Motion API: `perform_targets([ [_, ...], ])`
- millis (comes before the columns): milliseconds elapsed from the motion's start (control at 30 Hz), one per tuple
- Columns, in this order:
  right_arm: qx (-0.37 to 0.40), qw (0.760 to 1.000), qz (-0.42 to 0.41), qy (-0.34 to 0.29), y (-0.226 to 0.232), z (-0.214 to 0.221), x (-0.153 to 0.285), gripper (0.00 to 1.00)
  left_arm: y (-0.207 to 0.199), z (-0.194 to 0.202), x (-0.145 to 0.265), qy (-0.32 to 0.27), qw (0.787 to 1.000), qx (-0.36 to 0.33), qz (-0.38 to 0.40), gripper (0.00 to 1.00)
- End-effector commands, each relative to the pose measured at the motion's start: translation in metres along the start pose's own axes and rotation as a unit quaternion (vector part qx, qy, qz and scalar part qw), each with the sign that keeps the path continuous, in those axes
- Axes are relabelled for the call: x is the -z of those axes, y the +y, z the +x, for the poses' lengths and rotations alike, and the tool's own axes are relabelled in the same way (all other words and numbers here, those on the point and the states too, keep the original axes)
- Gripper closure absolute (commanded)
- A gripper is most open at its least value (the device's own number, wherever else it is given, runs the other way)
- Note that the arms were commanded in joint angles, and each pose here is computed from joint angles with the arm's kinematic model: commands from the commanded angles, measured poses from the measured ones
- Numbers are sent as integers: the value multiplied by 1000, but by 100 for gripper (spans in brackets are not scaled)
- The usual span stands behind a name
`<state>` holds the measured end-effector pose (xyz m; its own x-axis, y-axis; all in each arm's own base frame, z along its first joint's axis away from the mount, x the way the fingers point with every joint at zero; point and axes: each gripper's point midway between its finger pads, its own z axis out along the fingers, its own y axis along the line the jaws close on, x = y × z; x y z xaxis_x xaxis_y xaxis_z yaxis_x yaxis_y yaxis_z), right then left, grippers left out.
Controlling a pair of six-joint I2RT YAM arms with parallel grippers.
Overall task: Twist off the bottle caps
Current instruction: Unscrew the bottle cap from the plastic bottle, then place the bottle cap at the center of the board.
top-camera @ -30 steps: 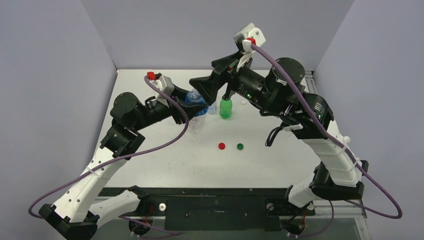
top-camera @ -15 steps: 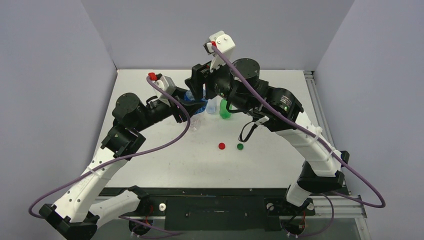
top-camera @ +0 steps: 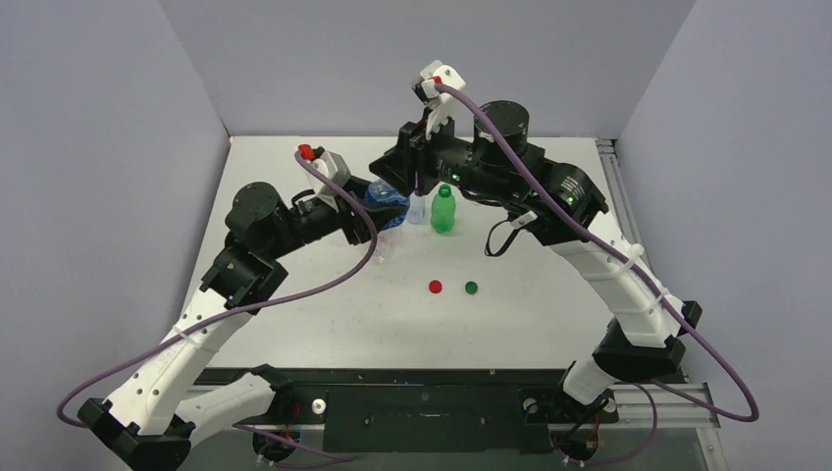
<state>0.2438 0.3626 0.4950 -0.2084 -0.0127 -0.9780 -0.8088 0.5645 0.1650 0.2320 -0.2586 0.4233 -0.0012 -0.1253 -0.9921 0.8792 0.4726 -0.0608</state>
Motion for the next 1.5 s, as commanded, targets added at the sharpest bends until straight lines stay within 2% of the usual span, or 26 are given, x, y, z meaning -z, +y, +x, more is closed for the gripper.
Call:
perform_targets([
  [0, 50, 988, -130, -72, 28, -39, 50, 100, -28, -11, 5, -19, 997, -14, 73, 93],
  [133, 92, 976, -161, -116, 32, -58, 81, 100, -41, 9, 9, 0, 993, -10, 118, 93],
  [267, 75, 975, -146, -149, 12, -74, 96, 100, -40, 20, 11, -1, 992, -26, 120, 93],
  [400, 47, 977, -129, -165, -13, -65, 97, 100, -44, 31, 12, -5, 990, -37, 137, 93],
  [433, 25, 979, -132, -153, -20, -53, 94, 100, -47, 37, 13, -1, 988, -35, 148, 93],
  [467, 27, 975, -143, -171, -19, -57, 95, 100, -49, 39, 13, 0, 987, -36, 154, 93],
  [500, 1, 974, -158, -160, -18, -47, 92, 100, -52, 41, 13, 3, 986, -33, 164, 93],
  [533, 2, 970, -169, -177, -15, -54, 92, 100, -54, 42, 13, 5, 985, -29, 169, 93],
  [600, -13, 968, -180, -173, -13, -52, 88, 100, -55, 42, 12, 5, 985, -23, 172, 93],
  [667, -9, 979, -128, -157, -34, -43, 79, 100, -52, 40, 12, 0, 986, -23, 164, 94],
  [733, -35, 992, -33, -118, -78, -16, 65, 100, -49, 38, 12, -9, 988, -29, 150, 94],
  [800, -78, 991, 66, -83, -128, 21, 53, 100, -46, 41, 12, -14, 989, -34, 142, 94],
  [867, -111, 979, 166, -39, -175, 75, 49, 100, -45, 45, 13, -14, 990, -34, 139, 94],
  [900, -119, 967, 224, -38, -197, 90, 53, 100, -43, 48, 12, -12, 990, -36, 137, 95],
  [933, -141, 957, 254, -10, -213, 131, 55, 100, -42, 48, 13, -16, 990, -40, 134, 95],
  [967, -144, 946, 288, -20, -228, 141, 58, 100, -40, 52, 13, -15, 991, -40, 128, 95],
  [1000, -161, 938, 307, 6, -237, 178, 60, 100, -40, 50, 13, -20, 991, -43, 127, 95],
  [1033, -160, 926, 341, 6, -250, 190, 64, 100, -40, 53, 13, -19, 991, -41, 129, 95],
  [1133, -174, 897, 402, 61, -276, 257, 65, 100, -44, 53, 14, -21, 989, -43, 141, 95],
  [1367, -176, 860, 465, 115, -312, 329, 53, 99, -38, 63, 14, -24, 989, -56, 131, 97],
  [1467, -174, 848, 484, 128, -326, 354, 46, 92, -35, 78, 13, -16, 990, -55, 129, 97],
])
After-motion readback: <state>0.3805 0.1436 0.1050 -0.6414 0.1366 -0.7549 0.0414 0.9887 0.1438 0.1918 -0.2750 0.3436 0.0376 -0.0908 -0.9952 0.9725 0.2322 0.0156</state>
